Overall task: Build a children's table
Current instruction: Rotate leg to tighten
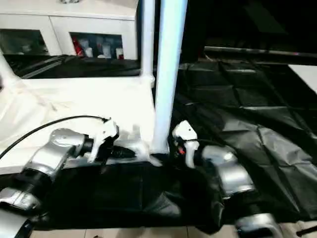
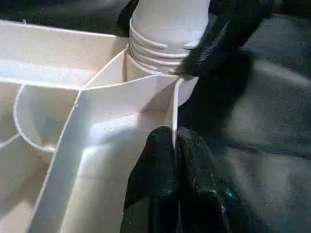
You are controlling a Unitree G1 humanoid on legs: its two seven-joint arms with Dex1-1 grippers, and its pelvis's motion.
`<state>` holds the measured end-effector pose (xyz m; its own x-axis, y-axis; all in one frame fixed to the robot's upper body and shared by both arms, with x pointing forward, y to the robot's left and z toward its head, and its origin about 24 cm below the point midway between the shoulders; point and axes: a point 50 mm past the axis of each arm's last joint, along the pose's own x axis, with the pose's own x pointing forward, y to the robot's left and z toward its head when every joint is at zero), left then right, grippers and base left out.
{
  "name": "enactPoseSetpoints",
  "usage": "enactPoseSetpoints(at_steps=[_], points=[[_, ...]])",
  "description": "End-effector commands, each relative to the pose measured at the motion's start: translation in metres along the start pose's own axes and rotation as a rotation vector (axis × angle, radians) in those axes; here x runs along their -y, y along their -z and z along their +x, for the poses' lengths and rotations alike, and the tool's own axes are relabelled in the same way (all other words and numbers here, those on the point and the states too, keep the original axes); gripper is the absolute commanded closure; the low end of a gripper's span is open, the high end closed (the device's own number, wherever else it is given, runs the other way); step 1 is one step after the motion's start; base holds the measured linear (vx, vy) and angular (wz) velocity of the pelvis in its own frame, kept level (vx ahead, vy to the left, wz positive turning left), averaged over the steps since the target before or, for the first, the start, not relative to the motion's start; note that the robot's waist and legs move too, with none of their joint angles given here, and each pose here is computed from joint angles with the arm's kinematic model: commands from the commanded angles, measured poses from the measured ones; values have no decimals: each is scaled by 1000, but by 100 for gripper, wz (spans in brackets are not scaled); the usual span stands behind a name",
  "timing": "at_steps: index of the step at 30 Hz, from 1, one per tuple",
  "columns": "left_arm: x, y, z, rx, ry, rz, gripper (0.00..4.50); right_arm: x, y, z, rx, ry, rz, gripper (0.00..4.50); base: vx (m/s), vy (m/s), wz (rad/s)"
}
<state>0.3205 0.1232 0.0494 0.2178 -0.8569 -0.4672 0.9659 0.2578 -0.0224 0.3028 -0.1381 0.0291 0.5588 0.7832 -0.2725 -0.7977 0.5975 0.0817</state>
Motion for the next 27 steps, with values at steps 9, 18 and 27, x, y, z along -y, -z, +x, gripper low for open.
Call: enactPoseSetpoints(at_steps=[9, 18, 27], points=[[-4, -9, 59, -19, -277, -79, 450, -1, 11, 41, -17, 529, 185, 171, 0, 0, 0], [-1, -13, 74, -28, -277, -58, 450, -5, -8, 47, 86, 475, 110, 137, 0, 0, 0], [0, -10, 48, 78, -108, -15, 450, 5, -13, 8, 41, 136, 0, 53, 0, 0, 0]])
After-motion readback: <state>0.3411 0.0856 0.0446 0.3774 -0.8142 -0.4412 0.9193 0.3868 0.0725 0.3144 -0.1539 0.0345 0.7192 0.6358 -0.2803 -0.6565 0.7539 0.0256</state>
